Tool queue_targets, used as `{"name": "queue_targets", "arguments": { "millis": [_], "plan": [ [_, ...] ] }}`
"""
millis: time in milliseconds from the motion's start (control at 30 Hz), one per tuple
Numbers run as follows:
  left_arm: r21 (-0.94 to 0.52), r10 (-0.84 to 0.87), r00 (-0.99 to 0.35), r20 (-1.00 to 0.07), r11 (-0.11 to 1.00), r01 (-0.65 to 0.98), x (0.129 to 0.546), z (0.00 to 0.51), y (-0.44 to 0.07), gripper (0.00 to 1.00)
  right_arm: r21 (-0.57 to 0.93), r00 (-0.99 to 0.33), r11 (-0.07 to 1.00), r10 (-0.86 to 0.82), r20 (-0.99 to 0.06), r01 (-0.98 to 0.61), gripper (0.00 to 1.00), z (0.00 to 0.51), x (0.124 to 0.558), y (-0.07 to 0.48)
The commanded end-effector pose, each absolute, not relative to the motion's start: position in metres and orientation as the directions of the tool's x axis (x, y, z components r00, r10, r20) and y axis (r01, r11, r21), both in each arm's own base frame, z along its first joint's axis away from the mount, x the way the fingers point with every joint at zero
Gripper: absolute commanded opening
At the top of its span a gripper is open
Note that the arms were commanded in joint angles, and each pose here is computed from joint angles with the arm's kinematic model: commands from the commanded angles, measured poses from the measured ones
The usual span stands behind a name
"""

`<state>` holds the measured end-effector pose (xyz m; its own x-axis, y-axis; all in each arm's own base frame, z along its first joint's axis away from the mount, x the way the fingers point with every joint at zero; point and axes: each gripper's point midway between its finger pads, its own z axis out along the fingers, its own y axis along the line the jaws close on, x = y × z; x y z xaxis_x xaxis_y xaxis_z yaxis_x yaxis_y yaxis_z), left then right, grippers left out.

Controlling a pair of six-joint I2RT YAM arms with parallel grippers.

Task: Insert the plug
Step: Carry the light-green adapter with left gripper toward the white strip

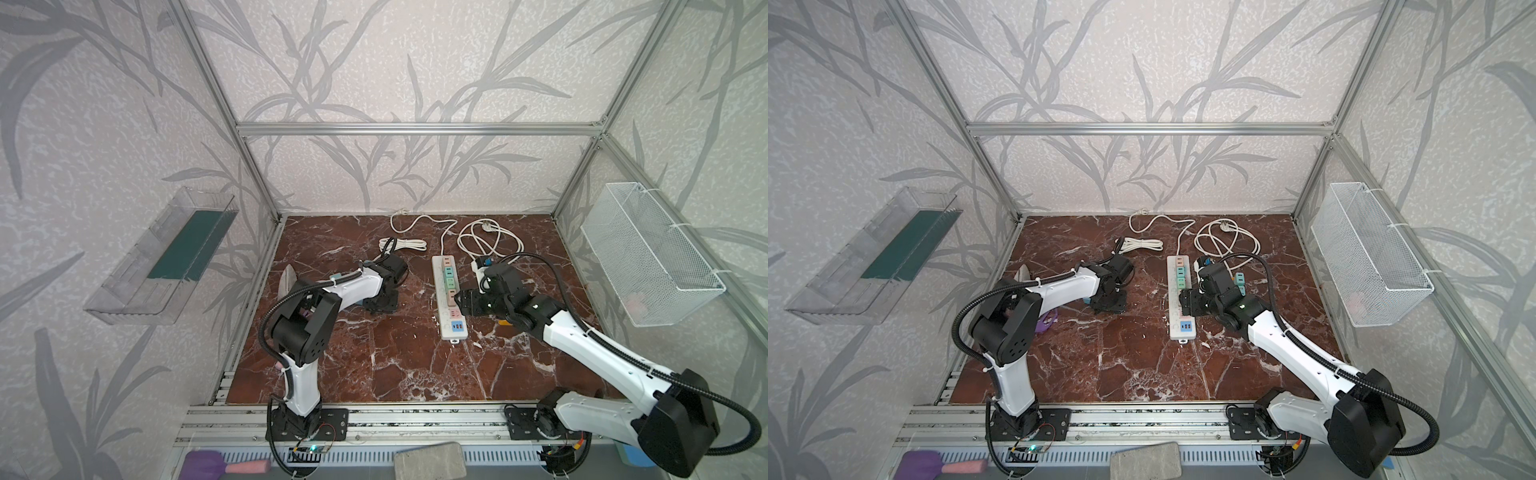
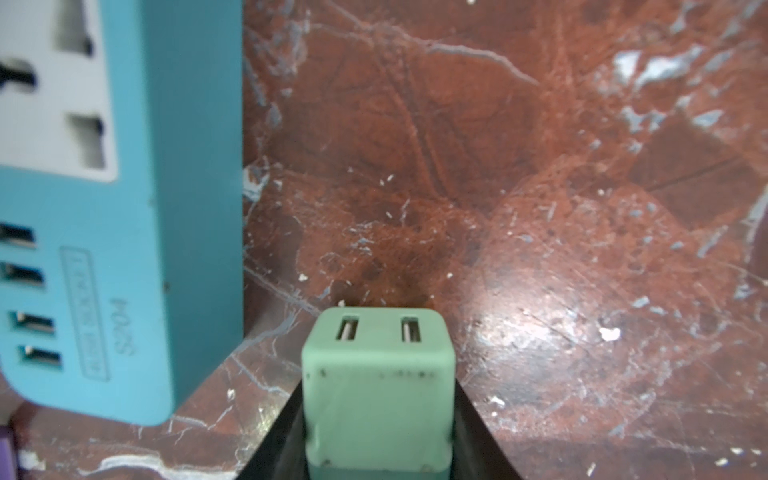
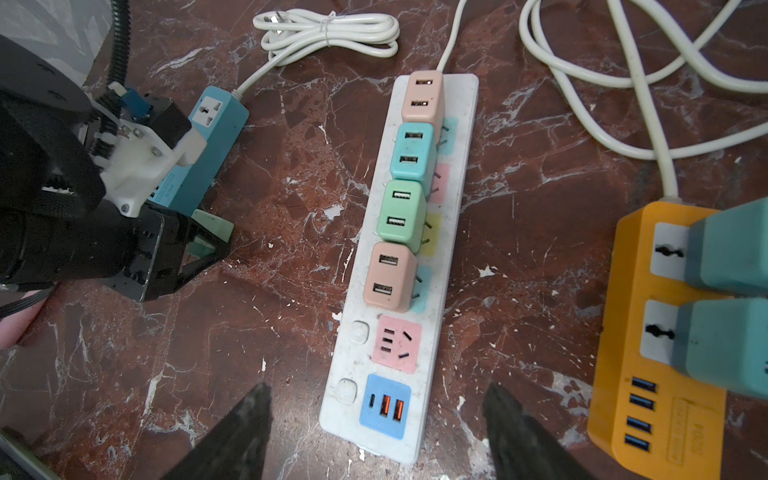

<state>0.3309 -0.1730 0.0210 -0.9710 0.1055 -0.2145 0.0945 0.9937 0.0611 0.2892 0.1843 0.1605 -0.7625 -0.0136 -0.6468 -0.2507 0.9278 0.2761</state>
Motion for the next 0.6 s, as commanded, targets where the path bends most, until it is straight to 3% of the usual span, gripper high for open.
{"name": "queue_targets", "arguments": {
  "millis": [0, 167, 333, 467, 567],
  "plan": [
    [-0.004, 0.165, -0.943, -0.290, 0.985, 0.174, 0.337, 0.055, -0.188, 0.23, 0.278, -0.739, 0.922, -0.012, -0.674, -0.269, 0.79, 0.177, 0.289, 0.182],
    [-0.118, 0.232, -0.859, -0.457, 0.941, 0.317, 0.342, 0.105, -0.222, 0.19, 0.278, -0.735, 0.921, -0.012, -0.677, -0.272, 0.79, 0.183, 0.289, 0.180],
    [-0.184, 0.279, -0.683, -0.675, 0.833, 0.522, 0.341, 0.149, -0.264, 0.12, 0.288, -0.772, 0.933, 0.017, -0.635, -0.216, 0.78, 0.184, 0.290, 0.168],
    [-0.094, 0.281, -0.439, -0.853, 0.744, 0.661, 0.334, 0.184, -0.289, 0.00, 0.319, -0.776, 0.918, 0.021, -0.631, -0.235, 0.75, 0.196, 0.286, 0.171],
    [-0.010, 0.235, -0.237, -0.943, 0.689, 0.725, 0.324, 0.206, -0.300, 0.00, 0.369, -0.782, 0.882, 0.002, -0.623, -0.292, 0.65, 0.207, 0.279, 0.184]
  ]
}}
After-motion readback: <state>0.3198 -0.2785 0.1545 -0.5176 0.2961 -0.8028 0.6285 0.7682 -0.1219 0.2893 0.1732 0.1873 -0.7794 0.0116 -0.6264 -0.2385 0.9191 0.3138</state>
